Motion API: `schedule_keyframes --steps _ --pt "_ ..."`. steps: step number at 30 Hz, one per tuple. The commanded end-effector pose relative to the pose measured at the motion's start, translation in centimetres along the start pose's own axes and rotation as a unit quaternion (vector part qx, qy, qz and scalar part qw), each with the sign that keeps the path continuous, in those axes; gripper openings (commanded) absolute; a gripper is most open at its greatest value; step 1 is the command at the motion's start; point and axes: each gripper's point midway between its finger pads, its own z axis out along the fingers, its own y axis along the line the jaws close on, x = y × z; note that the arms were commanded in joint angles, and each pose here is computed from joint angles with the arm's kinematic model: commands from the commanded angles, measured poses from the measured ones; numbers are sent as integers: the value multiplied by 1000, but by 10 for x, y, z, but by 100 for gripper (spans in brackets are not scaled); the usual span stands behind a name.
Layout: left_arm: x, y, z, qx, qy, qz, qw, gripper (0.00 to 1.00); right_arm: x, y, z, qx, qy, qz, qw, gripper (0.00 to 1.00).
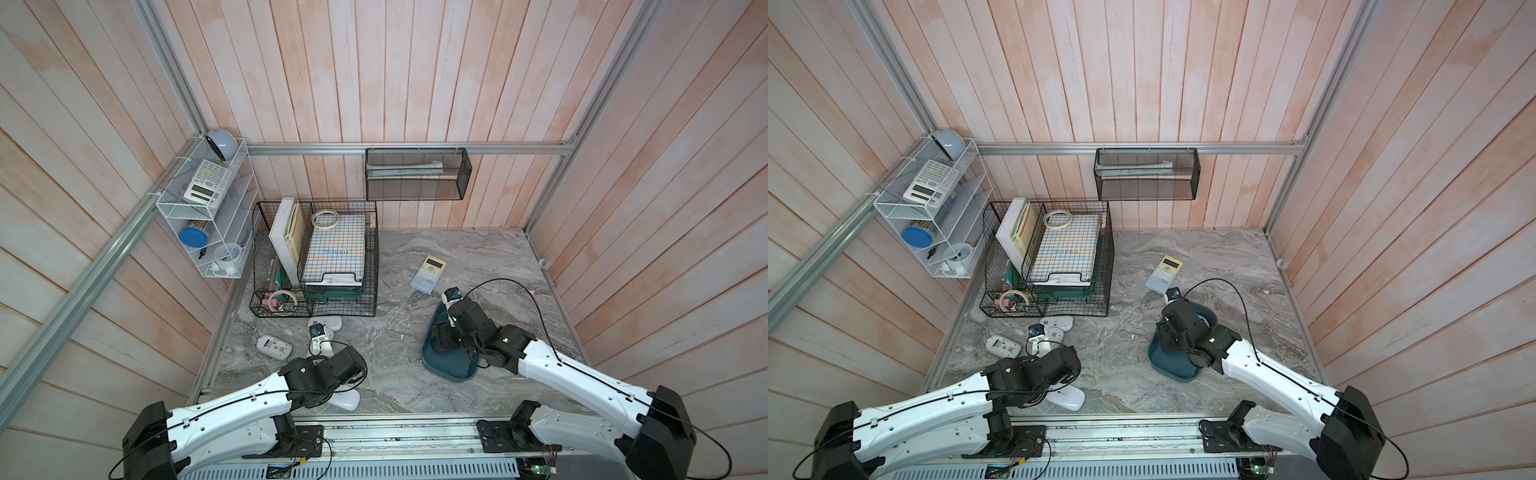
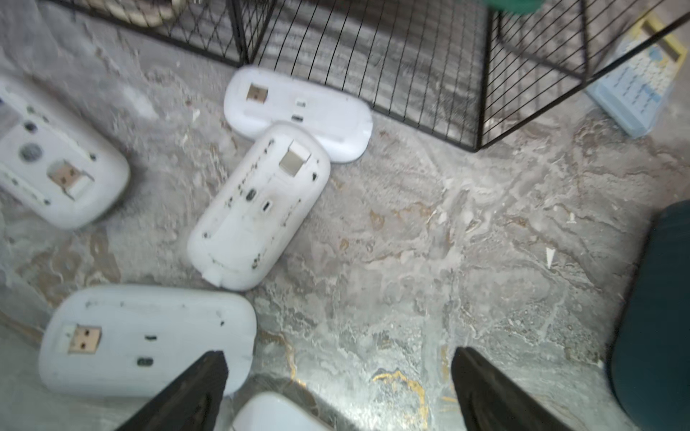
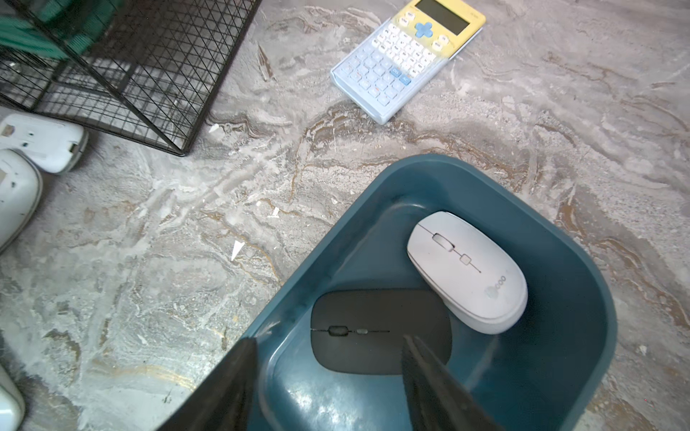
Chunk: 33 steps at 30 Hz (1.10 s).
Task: Put the mouse in the storage box
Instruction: Pick up the mouse from the center of the board.
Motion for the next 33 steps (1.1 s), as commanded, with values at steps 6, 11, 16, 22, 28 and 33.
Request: schedule_keyframes --steps 6,11,16,22,28,33 --pt "52 22 10 -100 72 -32 992 100 -3 -1 -2 -8 -20 14 1000 67" --pt "60 6 11 -102 69 -31 992 100 2 -2 2 -8 -18 17 1000 67" --pt "63 5 14 -106 73 -45 991 100 5 -4 -1 -4 -16 12 1000 67" --pt "78 7 10 -110 90 -72 987 100 4 -8 -4 -1 -22 6 1000 67" --pt "87 17 11 -119 96 -80 985 100 6 -8 -3 -1 -21 6 1000 67" --pt "86 14 6 -127 98 -53 986 100 8 -10 -2 2 -19 1 1000 67"
